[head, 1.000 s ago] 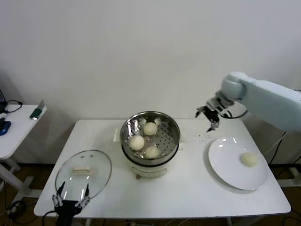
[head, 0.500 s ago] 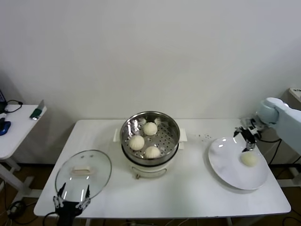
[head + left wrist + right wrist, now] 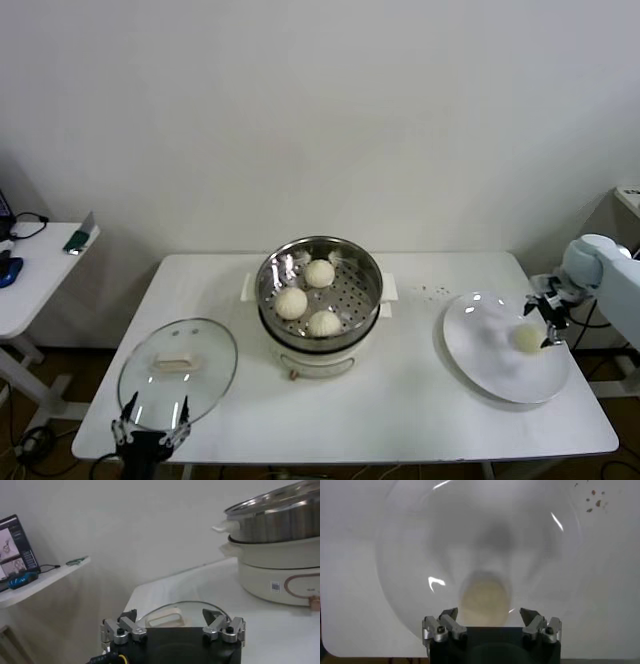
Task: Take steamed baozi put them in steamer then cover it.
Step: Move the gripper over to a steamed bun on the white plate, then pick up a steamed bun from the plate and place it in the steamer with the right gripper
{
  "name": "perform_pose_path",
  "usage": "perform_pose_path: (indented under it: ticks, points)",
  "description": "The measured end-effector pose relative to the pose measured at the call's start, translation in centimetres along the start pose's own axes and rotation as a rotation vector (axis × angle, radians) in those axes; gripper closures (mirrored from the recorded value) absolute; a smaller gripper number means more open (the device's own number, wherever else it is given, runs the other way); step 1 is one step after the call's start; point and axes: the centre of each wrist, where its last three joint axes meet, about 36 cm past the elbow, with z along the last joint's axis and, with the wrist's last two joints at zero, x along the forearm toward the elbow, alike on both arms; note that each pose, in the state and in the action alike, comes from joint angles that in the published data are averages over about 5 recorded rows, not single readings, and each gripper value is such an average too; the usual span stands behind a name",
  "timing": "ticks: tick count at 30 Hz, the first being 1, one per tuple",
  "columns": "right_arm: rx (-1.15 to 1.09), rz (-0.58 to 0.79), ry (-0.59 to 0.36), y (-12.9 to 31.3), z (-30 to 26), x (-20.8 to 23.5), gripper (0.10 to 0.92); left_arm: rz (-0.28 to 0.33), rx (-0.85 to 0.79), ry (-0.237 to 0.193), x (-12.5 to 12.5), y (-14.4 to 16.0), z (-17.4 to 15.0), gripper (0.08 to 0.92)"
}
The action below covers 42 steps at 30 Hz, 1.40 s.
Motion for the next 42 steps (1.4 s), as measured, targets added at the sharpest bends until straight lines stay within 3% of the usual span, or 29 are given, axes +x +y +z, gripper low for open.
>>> perform_pose_path:
  ticks: [17, 27, 36, 42]
  points:
    - [-0.011, -0.022, 0.018, -0.8, -0.6, -2.7, 0.205, 0.002, -0.003, 0.009, 0.1, 0.0, 0.3, 0.177]
    - [-0.01, -0.028, 0.024, -1.1, -0.7, -2.9, 0.304, -0.002, 0.0, 0.015, 0.3, -0.2, 0.5, 0.177]
    - [-0.032, -0.002, 0.003, -2.0, -0.8, -1.1, 0.318, 0.0, 0.001, 0.009, 0.5, -0.2, 0.3, 0.177]
    - [-0.048, 0.062, -0.059, -4.3, -2.8, 3.0, 0.318, 0.014, 0.011, -0.009, 0.1, -0.5, -0.3, 0.177]
